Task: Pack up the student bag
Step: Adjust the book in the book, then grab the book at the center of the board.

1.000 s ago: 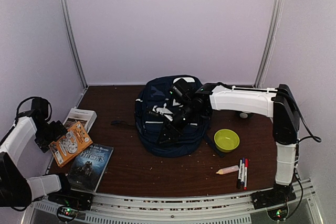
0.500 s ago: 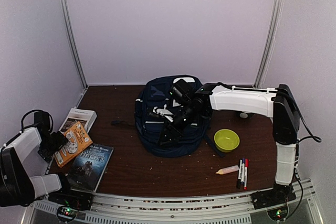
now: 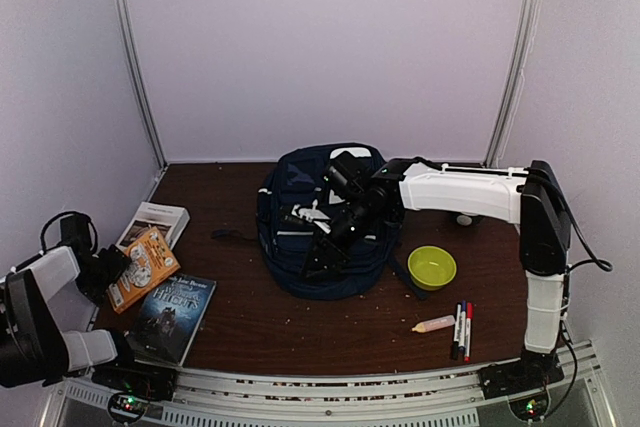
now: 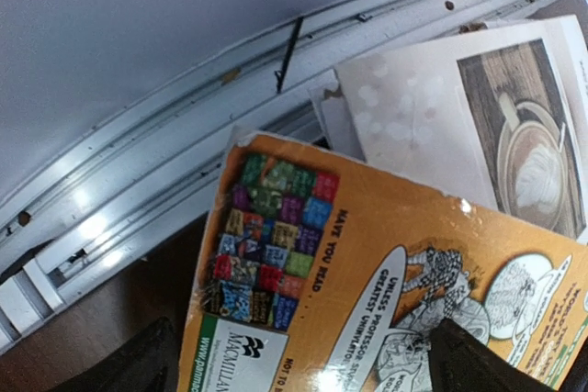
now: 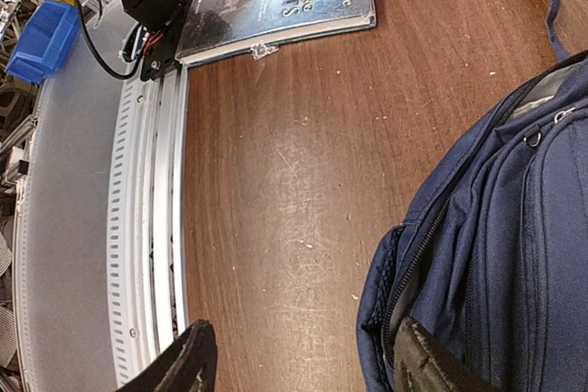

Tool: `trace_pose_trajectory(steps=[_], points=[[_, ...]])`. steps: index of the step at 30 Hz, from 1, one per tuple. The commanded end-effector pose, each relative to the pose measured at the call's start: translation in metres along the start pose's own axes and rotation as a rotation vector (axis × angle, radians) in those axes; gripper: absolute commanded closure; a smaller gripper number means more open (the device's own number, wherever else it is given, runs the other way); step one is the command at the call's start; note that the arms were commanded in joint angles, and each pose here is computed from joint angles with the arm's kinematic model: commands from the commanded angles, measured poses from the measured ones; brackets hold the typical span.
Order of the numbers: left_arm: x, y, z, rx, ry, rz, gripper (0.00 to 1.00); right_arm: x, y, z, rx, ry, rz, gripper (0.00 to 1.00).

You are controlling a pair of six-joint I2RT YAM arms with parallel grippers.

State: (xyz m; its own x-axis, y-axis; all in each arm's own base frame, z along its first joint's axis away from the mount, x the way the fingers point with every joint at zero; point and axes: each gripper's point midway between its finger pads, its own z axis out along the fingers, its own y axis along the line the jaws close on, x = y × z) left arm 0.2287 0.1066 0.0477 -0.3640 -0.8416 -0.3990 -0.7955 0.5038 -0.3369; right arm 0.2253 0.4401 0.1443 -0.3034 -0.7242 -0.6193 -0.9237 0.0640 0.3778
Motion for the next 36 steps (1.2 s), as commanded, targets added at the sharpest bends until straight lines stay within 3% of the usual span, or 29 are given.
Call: trace_pose_trajectory(steps=[1,13,19,23,28,36], points=[[0.018,-0.029,-0.003,0.195,0.074,-0.006,0.05,-0.008,-0.013,0.003,0.055,-0.011,0.018,0.34],[0.054,-0.066,-0.026,0.396,0.175,0.072,0.09,-0.08,-0.057,0.024,0.095,-0.217,0.263,0.35],[0.066,-0.097,-0.043,0.478,0.221,0.178,0.15,-0.09,-0.063,0.037,0.045,-0.254,0.336,0.35],[0.064,-0.098,-0.059,0.456,0.232,0.222,0.24,-0.082,-0.062,0.039,0.045,-0.241,0.342,0.35],[0.045,-0.086,-0.091,0.36,0.145,0.285,0.27,-0.083,-0.06,0.039,0.037,-0.249,0.346,0.35],[-0.024,-0.097,-0.078,0.119,0.033,0.407,0.08,-0.111,-0.069,0.043,0.034,-0.352,0.426,0.35]])
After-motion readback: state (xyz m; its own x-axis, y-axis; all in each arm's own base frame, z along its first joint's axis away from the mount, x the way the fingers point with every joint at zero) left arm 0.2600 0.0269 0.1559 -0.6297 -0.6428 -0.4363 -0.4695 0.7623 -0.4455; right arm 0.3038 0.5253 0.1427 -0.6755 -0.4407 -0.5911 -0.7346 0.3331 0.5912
